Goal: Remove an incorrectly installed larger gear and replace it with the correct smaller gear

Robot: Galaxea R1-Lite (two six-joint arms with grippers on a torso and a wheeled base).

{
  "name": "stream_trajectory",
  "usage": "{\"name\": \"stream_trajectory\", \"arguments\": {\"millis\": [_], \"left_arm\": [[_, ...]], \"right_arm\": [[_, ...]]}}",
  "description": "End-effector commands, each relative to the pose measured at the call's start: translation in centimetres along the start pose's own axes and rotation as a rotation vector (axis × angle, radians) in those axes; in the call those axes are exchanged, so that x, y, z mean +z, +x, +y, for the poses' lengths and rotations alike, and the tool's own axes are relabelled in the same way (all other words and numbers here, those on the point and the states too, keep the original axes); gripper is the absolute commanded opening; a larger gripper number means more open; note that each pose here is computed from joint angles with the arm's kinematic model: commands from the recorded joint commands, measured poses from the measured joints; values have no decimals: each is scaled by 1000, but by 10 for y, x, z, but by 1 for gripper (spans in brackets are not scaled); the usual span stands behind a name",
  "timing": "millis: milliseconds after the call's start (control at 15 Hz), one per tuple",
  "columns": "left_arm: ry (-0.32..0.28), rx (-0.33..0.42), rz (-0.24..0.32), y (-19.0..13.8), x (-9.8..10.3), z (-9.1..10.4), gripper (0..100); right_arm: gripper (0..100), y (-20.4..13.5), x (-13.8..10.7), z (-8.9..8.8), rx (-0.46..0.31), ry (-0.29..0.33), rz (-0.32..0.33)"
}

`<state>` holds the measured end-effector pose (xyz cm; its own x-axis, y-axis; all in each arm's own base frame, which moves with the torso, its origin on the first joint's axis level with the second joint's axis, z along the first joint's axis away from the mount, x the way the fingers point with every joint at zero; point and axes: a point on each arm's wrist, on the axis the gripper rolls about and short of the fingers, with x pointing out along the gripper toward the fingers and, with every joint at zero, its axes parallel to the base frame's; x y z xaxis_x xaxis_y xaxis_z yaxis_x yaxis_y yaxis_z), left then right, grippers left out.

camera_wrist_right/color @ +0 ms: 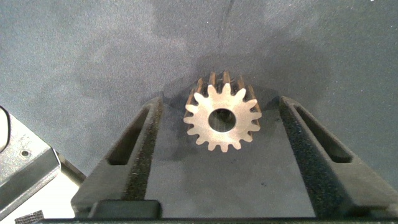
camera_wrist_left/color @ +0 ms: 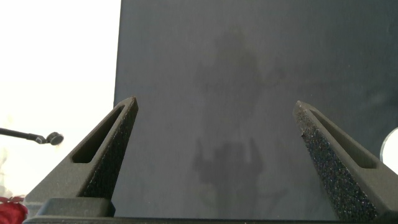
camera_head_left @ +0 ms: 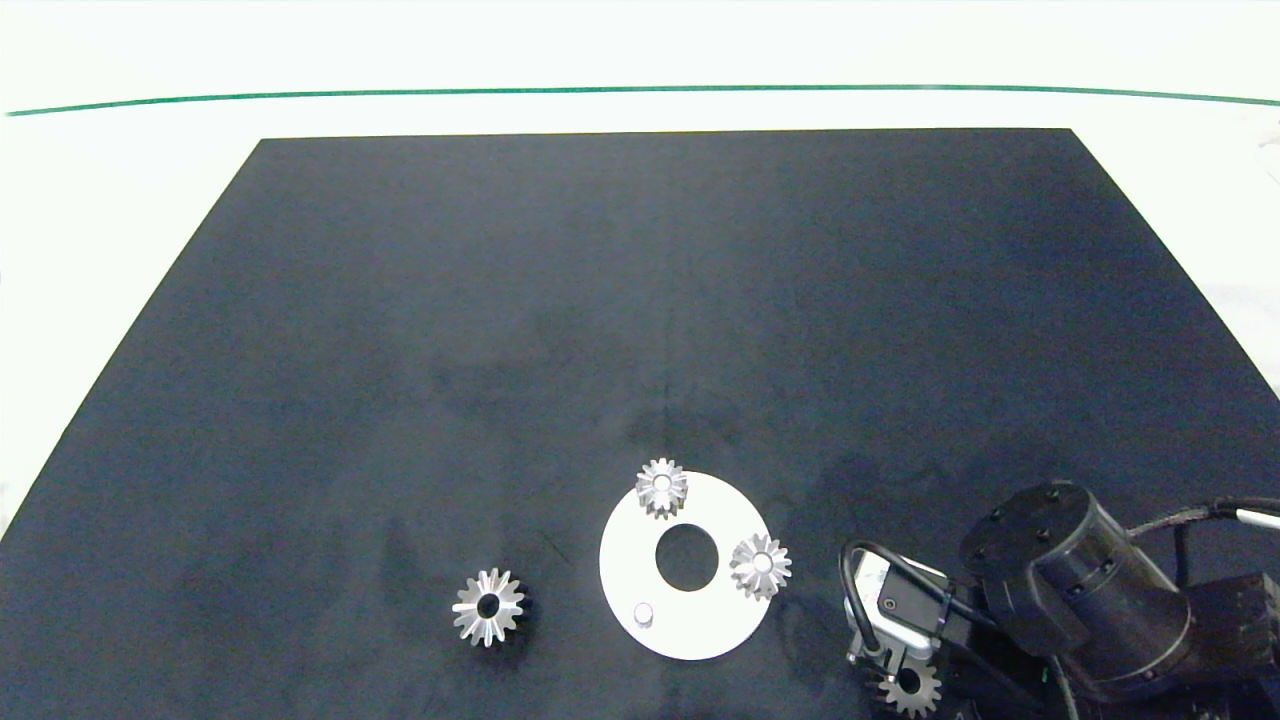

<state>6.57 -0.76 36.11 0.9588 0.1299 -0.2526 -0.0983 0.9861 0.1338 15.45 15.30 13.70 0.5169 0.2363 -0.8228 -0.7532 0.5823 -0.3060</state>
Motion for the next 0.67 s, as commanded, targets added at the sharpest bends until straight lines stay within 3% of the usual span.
{"name": "stream_trajectory", "arguments": {"millis": [67, 667], "left_arm": [[3, 3, 9, 2, 0, -1, 100], [3, 3, 9, 2, 0, -1, 100]], "right_arm": [[68, 0, -1, 0, -1, -11, 3], [50, 1, -2, 1, -8, -12, 11]]}}
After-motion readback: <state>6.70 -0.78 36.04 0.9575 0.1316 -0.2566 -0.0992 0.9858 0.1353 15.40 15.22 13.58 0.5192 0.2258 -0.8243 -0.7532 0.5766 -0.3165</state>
